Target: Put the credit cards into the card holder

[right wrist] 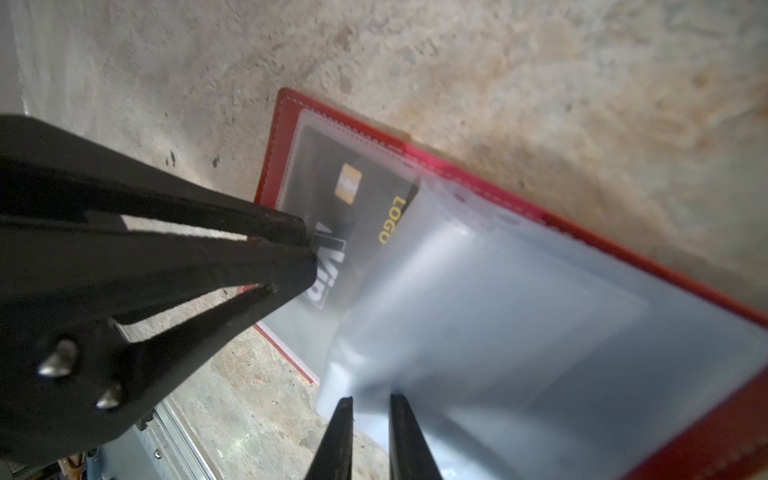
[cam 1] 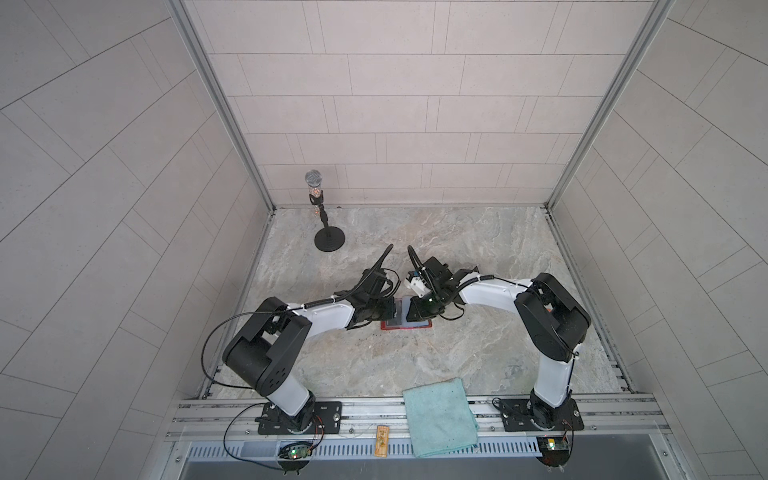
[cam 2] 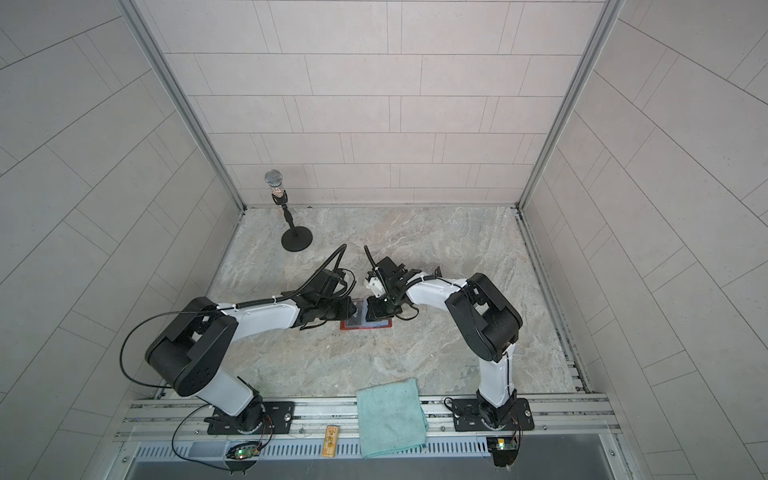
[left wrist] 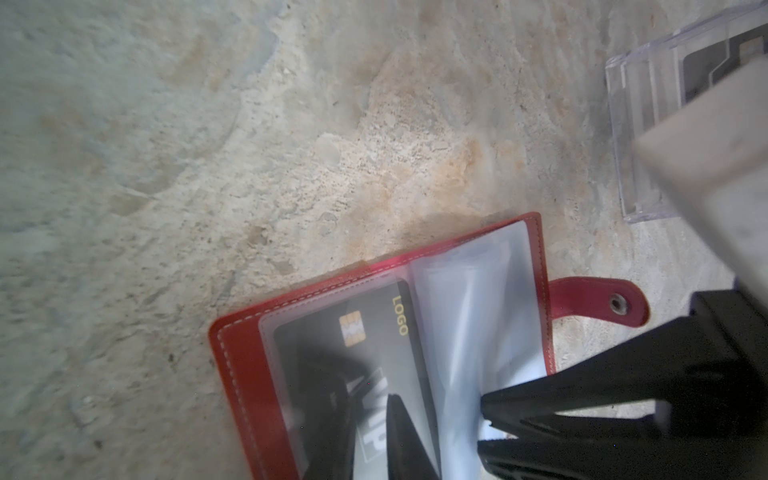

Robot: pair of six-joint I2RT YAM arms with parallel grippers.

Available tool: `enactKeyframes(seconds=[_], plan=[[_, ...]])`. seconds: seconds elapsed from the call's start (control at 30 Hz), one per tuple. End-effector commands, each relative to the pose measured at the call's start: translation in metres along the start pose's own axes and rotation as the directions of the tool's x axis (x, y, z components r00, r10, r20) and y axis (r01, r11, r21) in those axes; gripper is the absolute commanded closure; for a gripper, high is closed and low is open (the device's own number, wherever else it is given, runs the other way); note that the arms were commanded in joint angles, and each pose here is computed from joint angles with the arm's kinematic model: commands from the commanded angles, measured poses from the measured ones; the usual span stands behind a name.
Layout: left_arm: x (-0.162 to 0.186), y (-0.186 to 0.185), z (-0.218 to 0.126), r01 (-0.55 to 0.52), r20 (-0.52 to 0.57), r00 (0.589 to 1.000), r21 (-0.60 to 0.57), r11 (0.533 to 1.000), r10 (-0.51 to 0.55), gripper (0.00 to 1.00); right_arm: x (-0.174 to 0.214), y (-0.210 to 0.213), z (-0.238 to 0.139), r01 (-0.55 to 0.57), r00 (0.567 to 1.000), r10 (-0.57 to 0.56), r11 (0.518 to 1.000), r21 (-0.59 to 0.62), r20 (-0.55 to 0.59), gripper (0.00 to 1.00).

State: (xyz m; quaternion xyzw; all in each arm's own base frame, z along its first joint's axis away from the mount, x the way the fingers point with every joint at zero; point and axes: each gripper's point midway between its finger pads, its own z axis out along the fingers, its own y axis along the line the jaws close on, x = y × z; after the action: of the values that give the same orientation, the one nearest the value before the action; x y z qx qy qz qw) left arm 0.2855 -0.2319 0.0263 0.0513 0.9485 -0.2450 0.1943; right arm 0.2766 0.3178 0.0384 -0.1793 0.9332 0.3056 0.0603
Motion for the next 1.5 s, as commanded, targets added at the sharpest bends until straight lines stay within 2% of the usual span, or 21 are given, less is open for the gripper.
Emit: enactKeyframes(seconds=[0.0,0.27,0.43,0.6,0.8,1.0,1.47], plan=[[0.023,0.016,0.003,0.0,-0.071,0.997,-0.051,0.999,-0.004,0.79,-0.005,0.01,0.006,0.004,1.0,-0.003,0.999,-0.044,0.006,0.81],[0.02,0.012,0.0,-0.009,-0.061,0.998,-0.038,0.999,0.007,0.79,-0.011,0.01,0.002,0.01,0.999,-0.009,1.0,-0.023,0.033,0.81],[0.011,0.0,-0.008,-0.032,-0.043,0.999,0.001,0.999,0.032,0.76,-0.019,0.0,-0.023,0.031,0.992,-0.042,0.995,0.091,0.122,0.8],[-0.002,-0.021,-0.02,-0.067,-0.018,0.997,0.067,0.996,0.068,0.71,-0.017,-0.022,-0.038,-0.021,0.986,-0.006,0.987,0.162,0.165,0.8],[-0.004,-0.047,-0.016,-0.062,-0.066,0.995,0.192,0.98,0.076,0.66,-0.004,-0.045,-0.036,-0.058,0.991,0.032,0.978,0.202,0.131,0.8],[-0.004,-0.061,-0.004,-0.006,-0.096,0.995,0.277,0.961,0.034,0.61,0.008,-0.064,-0.027,-0.071,0.995,0.049,0.96,0.271,0.086,0.85],[0.007,-0.066,0.015,0.044,-0.171,0.985,0.309,0.95,0.01,0.63,0.017,-0.068,-0.016,-0.068,0.997,0.06,0.962,0.265,0.037,0.87]])
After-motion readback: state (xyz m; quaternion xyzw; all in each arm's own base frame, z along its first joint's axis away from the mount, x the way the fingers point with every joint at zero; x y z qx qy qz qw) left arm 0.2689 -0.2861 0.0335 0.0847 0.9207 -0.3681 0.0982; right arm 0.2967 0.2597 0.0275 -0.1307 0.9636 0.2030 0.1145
